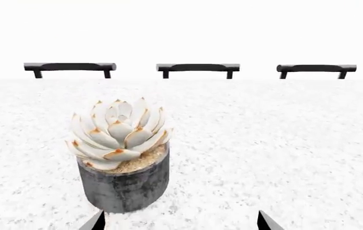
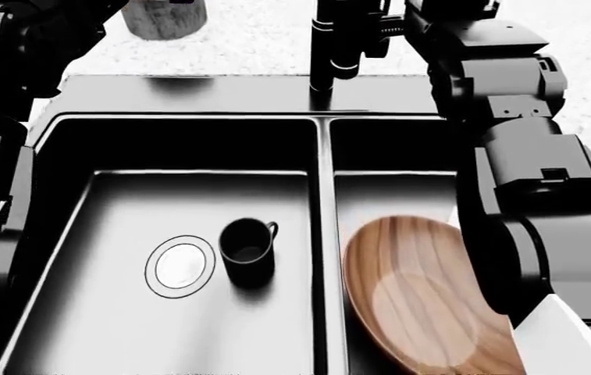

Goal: Pick the cup and bowl and place them in the sink. Then turn on the water.

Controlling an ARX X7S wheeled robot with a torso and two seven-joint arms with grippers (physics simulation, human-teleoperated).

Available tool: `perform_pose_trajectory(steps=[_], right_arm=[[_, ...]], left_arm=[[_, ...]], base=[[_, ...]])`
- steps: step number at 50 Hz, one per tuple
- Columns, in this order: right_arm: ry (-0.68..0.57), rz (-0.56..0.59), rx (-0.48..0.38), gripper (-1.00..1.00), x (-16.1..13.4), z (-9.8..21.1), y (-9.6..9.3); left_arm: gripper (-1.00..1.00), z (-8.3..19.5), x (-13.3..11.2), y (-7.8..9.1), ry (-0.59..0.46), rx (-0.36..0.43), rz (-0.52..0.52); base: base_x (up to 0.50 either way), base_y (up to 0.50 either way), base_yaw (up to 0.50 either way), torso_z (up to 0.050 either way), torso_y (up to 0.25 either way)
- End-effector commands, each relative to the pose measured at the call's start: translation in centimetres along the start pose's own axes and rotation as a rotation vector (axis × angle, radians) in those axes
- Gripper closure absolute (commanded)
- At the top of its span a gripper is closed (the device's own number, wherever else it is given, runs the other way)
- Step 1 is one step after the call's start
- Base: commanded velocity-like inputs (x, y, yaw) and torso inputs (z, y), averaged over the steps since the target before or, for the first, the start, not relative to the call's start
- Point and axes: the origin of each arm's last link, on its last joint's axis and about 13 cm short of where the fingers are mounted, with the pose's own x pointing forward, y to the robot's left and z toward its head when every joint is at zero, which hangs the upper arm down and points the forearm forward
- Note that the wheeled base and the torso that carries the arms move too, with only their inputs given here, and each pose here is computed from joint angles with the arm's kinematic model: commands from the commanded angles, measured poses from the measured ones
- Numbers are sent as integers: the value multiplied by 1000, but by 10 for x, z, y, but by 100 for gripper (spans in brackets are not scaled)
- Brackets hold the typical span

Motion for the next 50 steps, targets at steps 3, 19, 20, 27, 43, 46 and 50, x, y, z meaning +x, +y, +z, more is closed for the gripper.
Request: perform_pose_trajectory(steps=[3,19,20,27,43,46,50], right_arm=[[5,5,0,-100,0,-1,1],[-31,-1,-10,-100,-1,15,1],[-37,-3,-12,-100,-1,18,1],[-98,1,-31,-100,-4,47,4],[-117,2,-41,-100,-6,58,5],[-113,5,-41,-100,-5,57,6],[-110,8,-40,-100,-5,56,6]], left_arm=[[-100,0,0,0,2,0,1],[-100,3,1,0,-21,-12,3],[-100,3,1,0,-26,-12,4],[-100,8,3,0,-75,5,5],[-100,12,5,1,-111,19,5],[-100,11,5,1,-107,29,3],[-100,10,5,1,-105,30,1]], base=[[0,0,0,0,-142],[0,0,0,0,-49],[0,0,0,0,0],[0,0,0,0,0],[0,0,0,0,0],[0,0,0,0,-35],[0,0,0,0,-144]])
